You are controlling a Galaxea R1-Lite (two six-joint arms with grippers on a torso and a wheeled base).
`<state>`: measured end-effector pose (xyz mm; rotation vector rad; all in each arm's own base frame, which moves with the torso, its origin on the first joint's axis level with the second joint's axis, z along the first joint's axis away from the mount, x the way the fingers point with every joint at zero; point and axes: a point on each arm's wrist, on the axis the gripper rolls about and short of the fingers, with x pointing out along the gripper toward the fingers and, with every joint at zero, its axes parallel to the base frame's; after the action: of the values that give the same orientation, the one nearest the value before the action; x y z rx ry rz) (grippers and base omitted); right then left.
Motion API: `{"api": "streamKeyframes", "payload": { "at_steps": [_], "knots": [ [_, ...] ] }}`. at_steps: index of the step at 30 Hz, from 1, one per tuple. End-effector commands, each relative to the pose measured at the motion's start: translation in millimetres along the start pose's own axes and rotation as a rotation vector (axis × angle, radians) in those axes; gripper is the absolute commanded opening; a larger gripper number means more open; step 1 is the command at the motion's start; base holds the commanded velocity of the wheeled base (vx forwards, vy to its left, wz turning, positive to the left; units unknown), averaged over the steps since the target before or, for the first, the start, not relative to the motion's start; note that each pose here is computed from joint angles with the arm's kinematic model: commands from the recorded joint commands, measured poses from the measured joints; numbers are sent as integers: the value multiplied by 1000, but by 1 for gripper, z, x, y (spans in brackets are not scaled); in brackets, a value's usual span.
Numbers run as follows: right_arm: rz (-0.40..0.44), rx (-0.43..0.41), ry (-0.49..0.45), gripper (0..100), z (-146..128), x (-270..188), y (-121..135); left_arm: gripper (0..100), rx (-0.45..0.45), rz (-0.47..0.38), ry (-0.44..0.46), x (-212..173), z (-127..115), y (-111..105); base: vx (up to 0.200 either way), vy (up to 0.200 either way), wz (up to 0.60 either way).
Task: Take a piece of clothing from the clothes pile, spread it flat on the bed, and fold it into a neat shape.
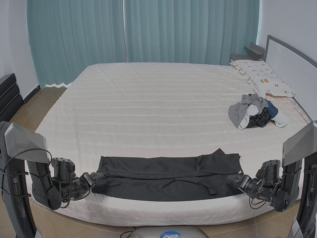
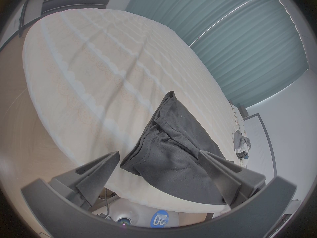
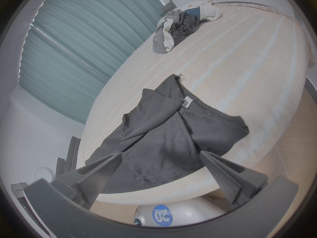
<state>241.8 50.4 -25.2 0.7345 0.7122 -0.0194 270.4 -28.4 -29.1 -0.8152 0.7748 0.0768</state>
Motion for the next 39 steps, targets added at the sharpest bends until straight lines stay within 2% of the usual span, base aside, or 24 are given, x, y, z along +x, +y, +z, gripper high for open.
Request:
{"api": "streamKeyframes", "payload": {
  "at_steps": [1, 9, 10, 15, 30, 39],
  "knots": [
    [-27, 9, -7, 100, 4, 11, -10, 100, -1, 1, 1, 0, 0, 0, 0, 0, 0],
    [-40, -13, 12, 100, 0, 19, -15, 100, -1, 1, 1, 0, 0, 0, 0, 0, 0],
    [-40, -13, 12, 0, 0, 19, -15, 100, -1, 1, 1, 0, 0, 0, 0, 0, 0],
    [-47, -34, 18, 0, -4, 20, -19, 100, -1, 1, 1, 0, 0, 0, 0, 0, 0],
    [-72, -19, -23, 0, 6, 15, -26, 100, -1, -1, -1, 1, 0, 0, 0, 0, 0],
    [-78, -13, -33, 0, 9, 14, -28, 100, -37, -47, -51, 9, 13, -10, 0, 0, 0]
  ]
}}
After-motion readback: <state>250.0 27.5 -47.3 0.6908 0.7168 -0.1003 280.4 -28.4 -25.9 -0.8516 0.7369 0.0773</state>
